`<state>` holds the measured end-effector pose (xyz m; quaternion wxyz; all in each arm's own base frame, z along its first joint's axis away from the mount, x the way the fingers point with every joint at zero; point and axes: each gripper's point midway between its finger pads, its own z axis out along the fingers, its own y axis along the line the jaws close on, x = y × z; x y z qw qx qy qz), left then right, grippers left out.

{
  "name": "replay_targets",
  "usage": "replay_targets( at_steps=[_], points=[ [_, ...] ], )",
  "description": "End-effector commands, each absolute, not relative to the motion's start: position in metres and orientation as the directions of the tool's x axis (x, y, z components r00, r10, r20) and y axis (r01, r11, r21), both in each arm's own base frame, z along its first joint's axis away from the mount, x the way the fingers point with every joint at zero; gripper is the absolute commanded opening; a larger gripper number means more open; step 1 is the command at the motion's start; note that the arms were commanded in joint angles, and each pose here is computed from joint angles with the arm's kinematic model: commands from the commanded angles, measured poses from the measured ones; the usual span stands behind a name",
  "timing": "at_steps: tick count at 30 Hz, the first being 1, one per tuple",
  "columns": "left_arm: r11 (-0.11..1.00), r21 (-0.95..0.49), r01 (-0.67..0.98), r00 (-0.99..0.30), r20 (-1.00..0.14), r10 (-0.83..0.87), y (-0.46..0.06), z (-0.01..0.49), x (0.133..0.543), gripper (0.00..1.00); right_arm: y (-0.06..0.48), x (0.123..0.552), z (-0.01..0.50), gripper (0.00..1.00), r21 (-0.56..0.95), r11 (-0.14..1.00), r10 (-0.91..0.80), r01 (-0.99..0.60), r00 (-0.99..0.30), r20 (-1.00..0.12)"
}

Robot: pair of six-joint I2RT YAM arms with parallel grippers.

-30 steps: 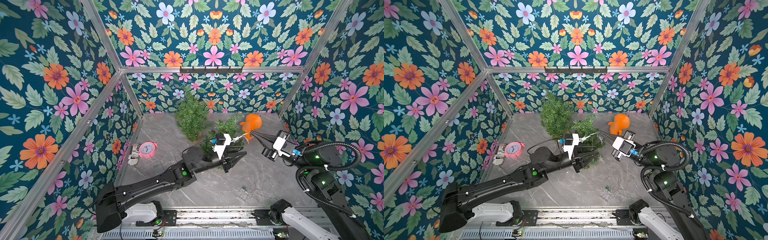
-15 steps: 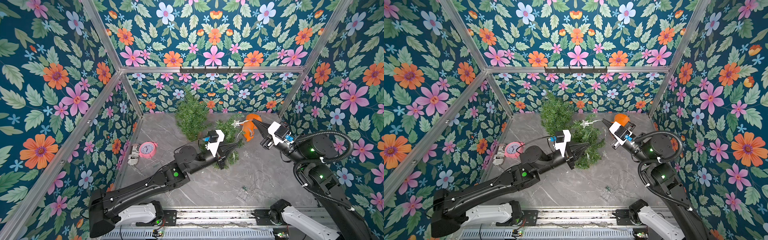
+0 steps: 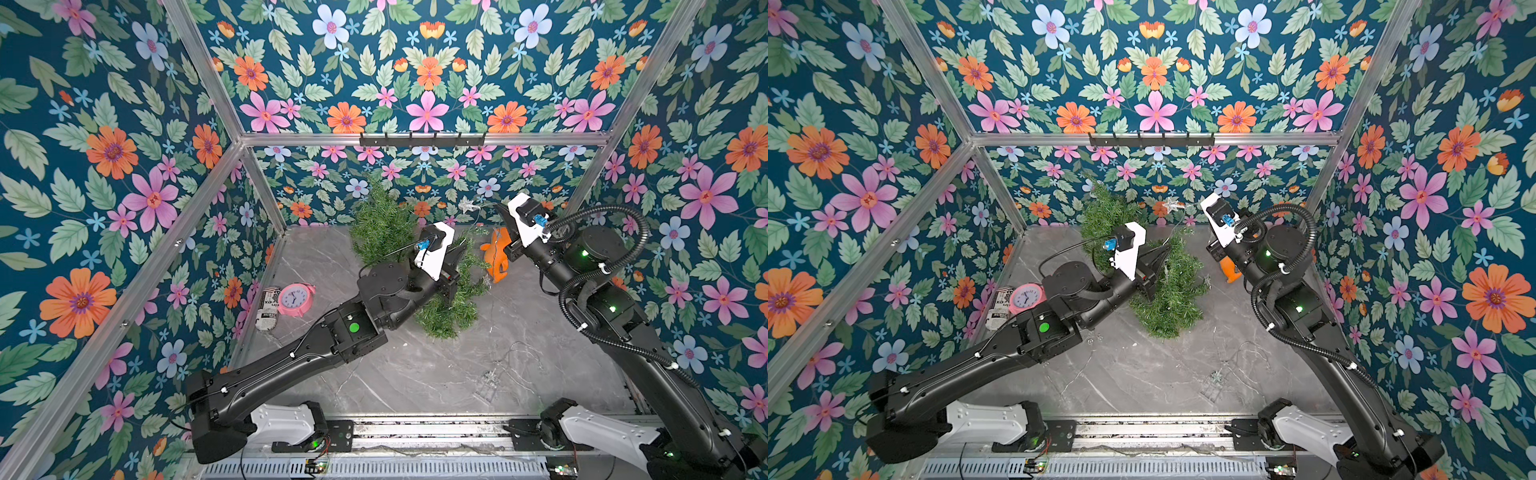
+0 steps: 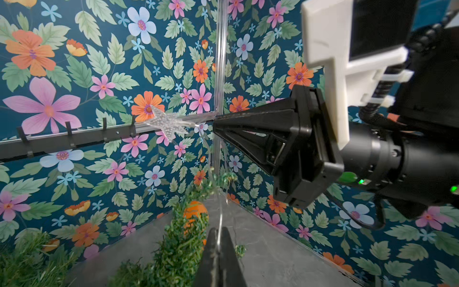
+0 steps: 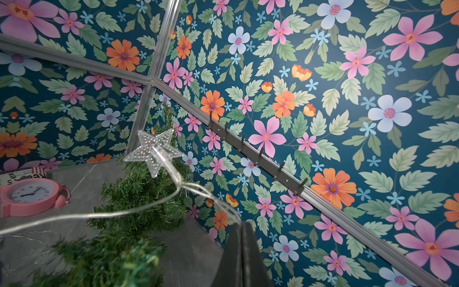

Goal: Wrap string light around the christmas tree
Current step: Pick up the light string from the center of the board, then wrap the light string around the Christmas tree.

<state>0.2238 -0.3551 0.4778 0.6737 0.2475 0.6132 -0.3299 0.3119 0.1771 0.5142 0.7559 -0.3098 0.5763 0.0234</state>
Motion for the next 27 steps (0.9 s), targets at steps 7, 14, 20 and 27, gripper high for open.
replay_targets(
  at_steps=[7, 14, 20, 27],
  points=[
    [0.676, -0.202, 0.709, -0.126, -0.979, -0.16, -0.34, 0.457, 0.263, 0.0, 0.169, 0.317, 0.486, 0.0, -0.373, 0.831, -0.322, -0.413, 0.19, -0.928],
    [0.64, -0.238, 0.731, -0.194, -0.971, -0.14, -0.347, 0.444, 0.26, 0.0, 0.164, 0.298, 0.456, 0.0, -0.285, 0.837, -0.303, -0.466, 0.038, -0.952],
    [0.644, -0.239, 0.726, -0.218, -0.969, -0.114, -0.342, 0.433, 0.255, 0.0, 0.175, 0.273, 0.426, 0.0, -0.309, 0.79, -0.375, -0.53, -0.019, -0.927],
    [0.637, -0.249, 0.73, -0.236, -0.966, -0.107, -0.343, 0.421, 0.254, 0.0, 0.188, 0.265, 0.41, 0.0, -0.224, 0.772, -0.323, -0.595, -0.063, -0.944]
  ],
)
